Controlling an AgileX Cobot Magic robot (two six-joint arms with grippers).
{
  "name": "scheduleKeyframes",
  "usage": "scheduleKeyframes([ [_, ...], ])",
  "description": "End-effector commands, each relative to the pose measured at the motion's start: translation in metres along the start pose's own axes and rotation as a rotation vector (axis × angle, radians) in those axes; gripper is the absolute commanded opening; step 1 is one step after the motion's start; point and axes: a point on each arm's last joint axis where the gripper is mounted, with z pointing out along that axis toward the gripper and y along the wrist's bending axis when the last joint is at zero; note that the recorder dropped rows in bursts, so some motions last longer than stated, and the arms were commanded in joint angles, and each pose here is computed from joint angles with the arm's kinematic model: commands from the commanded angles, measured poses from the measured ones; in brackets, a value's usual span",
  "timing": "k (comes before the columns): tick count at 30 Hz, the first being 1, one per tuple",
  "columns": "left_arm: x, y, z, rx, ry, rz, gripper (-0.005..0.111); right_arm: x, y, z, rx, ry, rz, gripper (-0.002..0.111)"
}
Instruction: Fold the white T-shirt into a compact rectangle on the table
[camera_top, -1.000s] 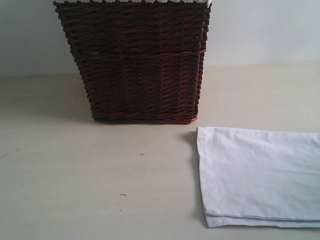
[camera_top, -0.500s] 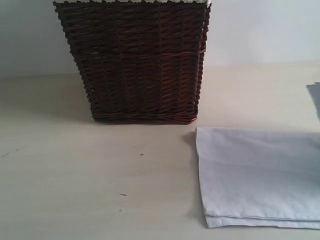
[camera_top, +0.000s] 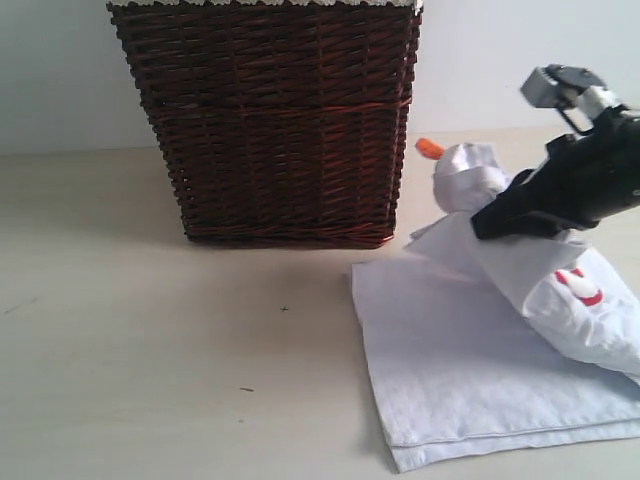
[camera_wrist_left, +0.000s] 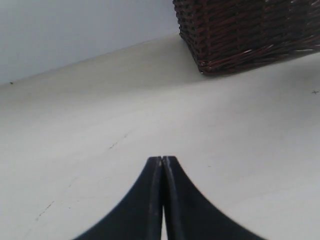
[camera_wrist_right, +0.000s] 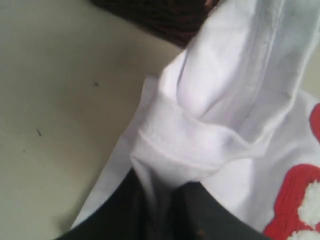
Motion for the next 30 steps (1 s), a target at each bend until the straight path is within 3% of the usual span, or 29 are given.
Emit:
scheduleKeyframes([
  [1, 0.0, 0.0, 0.0, -0.005, -0.001, -0.004, 0.002, -0.004, 0.015, 0.031, -0.023, -0.013, 0.031, 0.0],
  [5, 0.0, 0.0, 0.0, -0.005, -0.001, -0.004, 0.002, -0.003, 0.025, 0.052, -0.046, 0.008, 0.037, 0.0],
  [8, 0.0, 0.0, 0.0, -0.005, -0.001, -0.004, 0.002, 0.003, 0.033, 0.067, -0.094, 0.071, 0.019, 0.01],
  [12, 0.0, 0.0, 0.0, -0.005, -0.001, -0.004, 0.002, 0.012, 0.046, 0.084, -0.157, 0.139, -0.062, 0.048],
  [15, 0.0, 0.0, 0.0, -0.005, -0.001, -0.004, 0.002, 0.011, 0.051, 0.088, -0.136, 0.13, -0.079, 0.066],
  [16, 0.0, 0.0, 0.0, -0.005, -0.001, -0.004, 0.002, 0.01, 0.052, 0.088, -0.136, 0.124, -0.079, 0.067],
  [22, 0.0, 0.0, 0.0, -0.005, -0.001, -0.004, 0.002, 0.004, 0.051, 0.067, -0.092, 0.109, -0.135, 0.058],
  [30, 0.0, 0.0, 0.0, -0.005, -0.001, -0.004, 0.002, 0.037, 0.034, 0.086, -0.056, 0.361, -0.161, 0.0],
])
